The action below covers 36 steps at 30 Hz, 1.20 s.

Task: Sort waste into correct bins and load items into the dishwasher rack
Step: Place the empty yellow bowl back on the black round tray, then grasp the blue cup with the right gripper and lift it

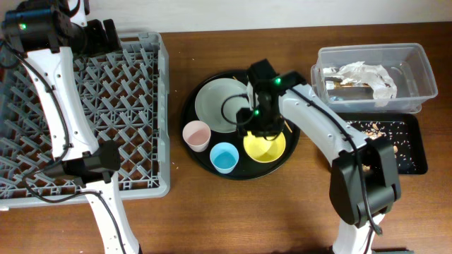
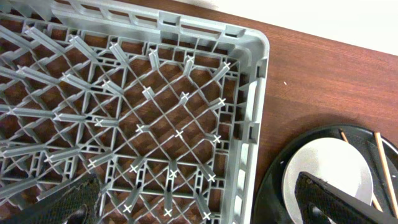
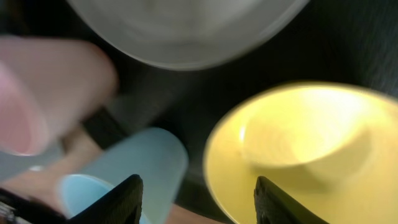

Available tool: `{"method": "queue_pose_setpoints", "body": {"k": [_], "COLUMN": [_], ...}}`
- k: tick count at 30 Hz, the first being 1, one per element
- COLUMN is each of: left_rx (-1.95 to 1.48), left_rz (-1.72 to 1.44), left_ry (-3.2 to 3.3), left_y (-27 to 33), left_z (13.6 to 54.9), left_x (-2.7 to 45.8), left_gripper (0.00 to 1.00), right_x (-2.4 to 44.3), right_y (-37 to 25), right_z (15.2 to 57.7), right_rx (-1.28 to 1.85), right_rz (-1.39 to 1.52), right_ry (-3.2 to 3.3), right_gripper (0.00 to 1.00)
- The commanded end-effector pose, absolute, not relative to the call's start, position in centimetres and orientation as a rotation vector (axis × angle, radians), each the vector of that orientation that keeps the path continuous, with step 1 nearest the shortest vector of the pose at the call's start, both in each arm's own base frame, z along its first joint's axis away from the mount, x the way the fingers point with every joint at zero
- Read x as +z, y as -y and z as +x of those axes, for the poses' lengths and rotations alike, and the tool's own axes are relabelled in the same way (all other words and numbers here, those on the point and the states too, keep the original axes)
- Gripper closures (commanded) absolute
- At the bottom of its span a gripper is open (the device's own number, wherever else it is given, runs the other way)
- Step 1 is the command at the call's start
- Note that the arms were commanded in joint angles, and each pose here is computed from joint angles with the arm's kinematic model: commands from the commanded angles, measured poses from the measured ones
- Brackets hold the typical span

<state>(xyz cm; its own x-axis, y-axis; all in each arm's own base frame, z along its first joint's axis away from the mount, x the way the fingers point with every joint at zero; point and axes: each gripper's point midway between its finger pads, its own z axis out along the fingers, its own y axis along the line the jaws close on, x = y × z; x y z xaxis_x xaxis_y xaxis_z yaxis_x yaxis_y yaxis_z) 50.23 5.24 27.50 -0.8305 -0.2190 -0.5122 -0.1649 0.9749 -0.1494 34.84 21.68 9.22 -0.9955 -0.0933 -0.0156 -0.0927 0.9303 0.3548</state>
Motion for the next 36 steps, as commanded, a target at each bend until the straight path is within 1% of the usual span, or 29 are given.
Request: {"method": "queue_pose_setpoints", "body": {"k": [1,4,8,11,13,18,23,29,32,34,36], "left_rx": [-0.124,-0.123,-0.124,-0.123,-0.123,-0.123,-0.124,-0.124,-0.124,-0.124,-0.124], "left_rz": [-0.277,-0.278,-0.277,-0.278,-0.278,-0.278,-0.276,-0.276,-0.276,-0.276,-0.276], "left_ry": [-2.530,-2.530,-2.530,-2.530,-2.530,-2.530,-2.530,-2.530,-2.530,-2.530,-2.530], "left_y": [-5.3,-5.3,-5.3,-5.3,-5.3,-5.3,-5.3,-5.3,-5.3,-5.3,-5.3], "left_z": [49.7,49.7,49.7,49.7,49.7,49.7,49.7,49.7,49.7,49.7,49.7], "left_x": [29.3,29.3,29.3,29.3,29.3,29.3,29.3,29.3,29.3,29.3,29.3], "left_gripper": [0.01,0.01,0.01,0.01,0.01,0.01,0.01,0.01,0.01,0.01,0.01], "right_x": [13.2,15.9,16.7,16.3,15.7,13.6,10.5,6.9,5.9,5.9,6.0], "right_y": [-23.2,-23.9,-24.6,-25.6,-26.1,-25.6,-24.1,-23.9,-23.9,-24.0,-24.0], "right_z": [36.8,38.1,38.3,37.9,37.3,32.9,30.4,30.2,30.1,30.3,30.5], "right_rx": [-0.660,-0.713,-0.735,-0.722,-0.646,-0.422,-0.332,-0.336,-0.342,-0.348,-0.354], "right_rz": [0.195,0.260,0.291,0.332,0.370,0.442,0.512,0.538,0.548,0.552,0.551], "right_ry": [3.146,3.200,3.216,3.215,3.232,3.126,3.021,3.021,3.024,3.032,3.038], "right_gripper": [0.42,0.41,0.41,0.42,0.44,0.45,0.46,0.54,0.57,0.67,0.79]}}
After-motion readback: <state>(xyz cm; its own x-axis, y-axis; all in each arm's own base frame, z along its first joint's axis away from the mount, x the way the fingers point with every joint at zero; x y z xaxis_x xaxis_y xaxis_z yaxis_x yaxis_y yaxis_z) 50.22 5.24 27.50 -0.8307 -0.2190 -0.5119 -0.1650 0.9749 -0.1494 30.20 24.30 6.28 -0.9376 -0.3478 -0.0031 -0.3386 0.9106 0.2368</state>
